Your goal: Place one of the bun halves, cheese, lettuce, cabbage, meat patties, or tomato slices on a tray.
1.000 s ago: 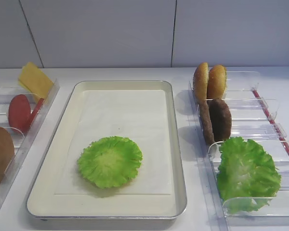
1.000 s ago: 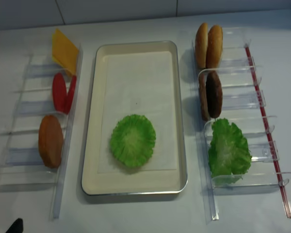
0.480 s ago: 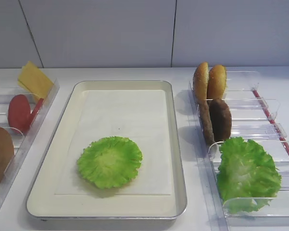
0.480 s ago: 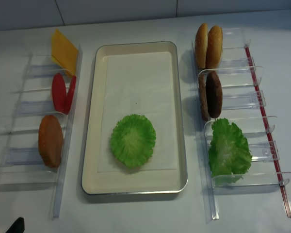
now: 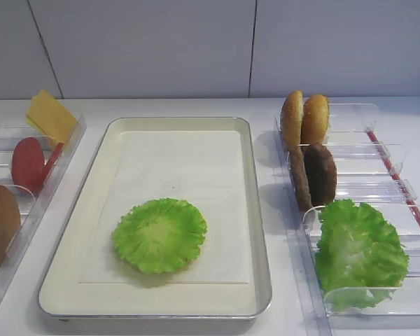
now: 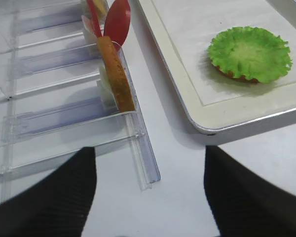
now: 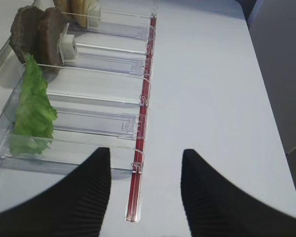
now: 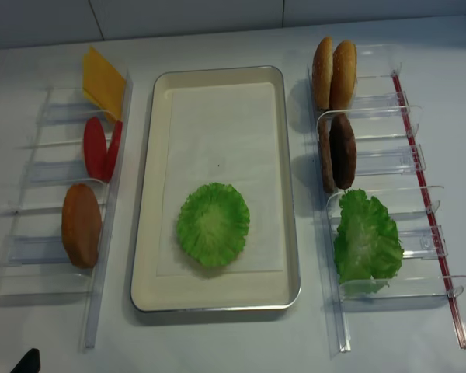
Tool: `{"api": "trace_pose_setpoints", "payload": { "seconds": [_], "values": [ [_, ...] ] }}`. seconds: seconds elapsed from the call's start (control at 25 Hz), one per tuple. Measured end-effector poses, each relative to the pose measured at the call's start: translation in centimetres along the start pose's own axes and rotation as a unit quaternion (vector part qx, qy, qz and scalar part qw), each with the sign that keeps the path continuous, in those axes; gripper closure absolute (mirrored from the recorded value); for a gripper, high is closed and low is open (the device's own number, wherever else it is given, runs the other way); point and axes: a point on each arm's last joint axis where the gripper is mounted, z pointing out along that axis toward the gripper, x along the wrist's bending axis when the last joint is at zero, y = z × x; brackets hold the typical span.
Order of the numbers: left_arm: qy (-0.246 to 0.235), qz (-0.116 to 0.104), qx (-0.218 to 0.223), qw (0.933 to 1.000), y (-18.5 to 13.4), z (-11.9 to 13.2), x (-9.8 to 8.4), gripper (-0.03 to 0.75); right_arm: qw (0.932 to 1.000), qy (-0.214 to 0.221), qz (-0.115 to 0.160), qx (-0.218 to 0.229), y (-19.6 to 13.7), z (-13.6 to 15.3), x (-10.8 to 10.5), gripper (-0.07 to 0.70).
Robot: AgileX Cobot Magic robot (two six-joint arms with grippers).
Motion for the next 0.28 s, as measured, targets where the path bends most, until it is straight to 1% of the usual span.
{"api": "trace_pose_setpoints", "payload": {
  "seconds": [0.28],
  "values": [
    [0.000, -0.001, 0.000, 1.0000, 0.00, 0.00, 0.00, 0.243, 1.0000, 0.000, 0.000, 0.000, 0.00, 0.00, 0.00, 0.252]
  ]
}}
